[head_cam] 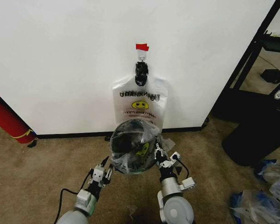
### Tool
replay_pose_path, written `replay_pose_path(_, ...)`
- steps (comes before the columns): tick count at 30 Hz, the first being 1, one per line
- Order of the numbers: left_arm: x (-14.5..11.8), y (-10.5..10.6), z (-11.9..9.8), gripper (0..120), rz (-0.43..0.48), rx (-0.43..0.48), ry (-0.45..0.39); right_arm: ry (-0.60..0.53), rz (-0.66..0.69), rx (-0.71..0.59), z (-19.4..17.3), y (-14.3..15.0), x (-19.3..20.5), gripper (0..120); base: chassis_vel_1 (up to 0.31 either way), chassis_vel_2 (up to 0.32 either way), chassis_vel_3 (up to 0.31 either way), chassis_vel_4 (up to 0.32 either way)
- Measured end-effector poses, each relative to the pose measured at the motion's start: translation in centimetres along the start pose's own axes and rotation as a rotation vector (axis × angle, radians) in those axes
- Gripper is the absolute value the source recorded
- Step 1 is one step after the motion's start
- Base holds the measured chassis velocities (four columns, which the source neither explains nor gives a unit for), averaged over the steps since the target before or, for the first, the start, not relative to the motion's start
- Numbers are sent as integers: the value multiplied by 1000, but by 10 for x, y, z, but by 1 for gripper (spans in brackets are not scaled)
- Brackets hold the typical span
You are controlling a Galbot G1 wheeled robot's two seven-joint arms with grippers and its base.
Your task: Pick up the garbage bag from the wall and place it over the trash bin.
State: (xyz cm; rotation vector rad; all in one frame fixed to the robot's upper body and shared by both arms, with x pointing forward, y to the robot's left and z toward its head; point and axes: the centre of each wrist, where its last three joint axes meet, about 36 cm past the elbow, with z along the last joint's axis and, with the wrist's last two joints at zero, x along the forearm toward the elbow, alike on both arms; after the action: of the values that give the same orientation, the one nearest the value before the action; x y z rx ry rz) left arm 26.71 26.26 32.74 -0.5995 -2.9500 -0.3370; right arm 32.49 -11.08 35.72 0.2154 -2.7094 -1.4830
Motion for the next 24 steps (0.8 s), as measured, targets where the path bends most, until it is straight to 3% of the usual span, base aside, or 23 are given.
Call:
replay_pose_path(3,10,8,5,59,105,-15,-56,-8,22,-2,-4,-5,-5,0,0,0,0,0)
replay_pose_path(8,8,19,2,77,163,-60,-160,11,89,-42,-10,2,-6,0,0,0,0,0)
replay_pose_path(11,-4,36,0,88,37,-142,-186,46,139,-53,-16,14,-3,0,0,0,0,0)
replay_pose_path(12,-4,36,0,88,37,-142,-186,46,139,-53,-16,14,-3,0,0,0,0,0)
replay_pose_path(15,-18,50,5,98,-188,-199,-138,87,209,-40,-23,25,-2,0,0,0,0,0)
replay_pose_path(17,-25,54,6,100,-274,-200,-112,110,247,-15,-27,29,-4,0,0,0,0,0)
replay_pose_path(24,-31,50,4,100,-327,-172,-93,199,376,67,-31,29,-13,0,0,0,0,0)
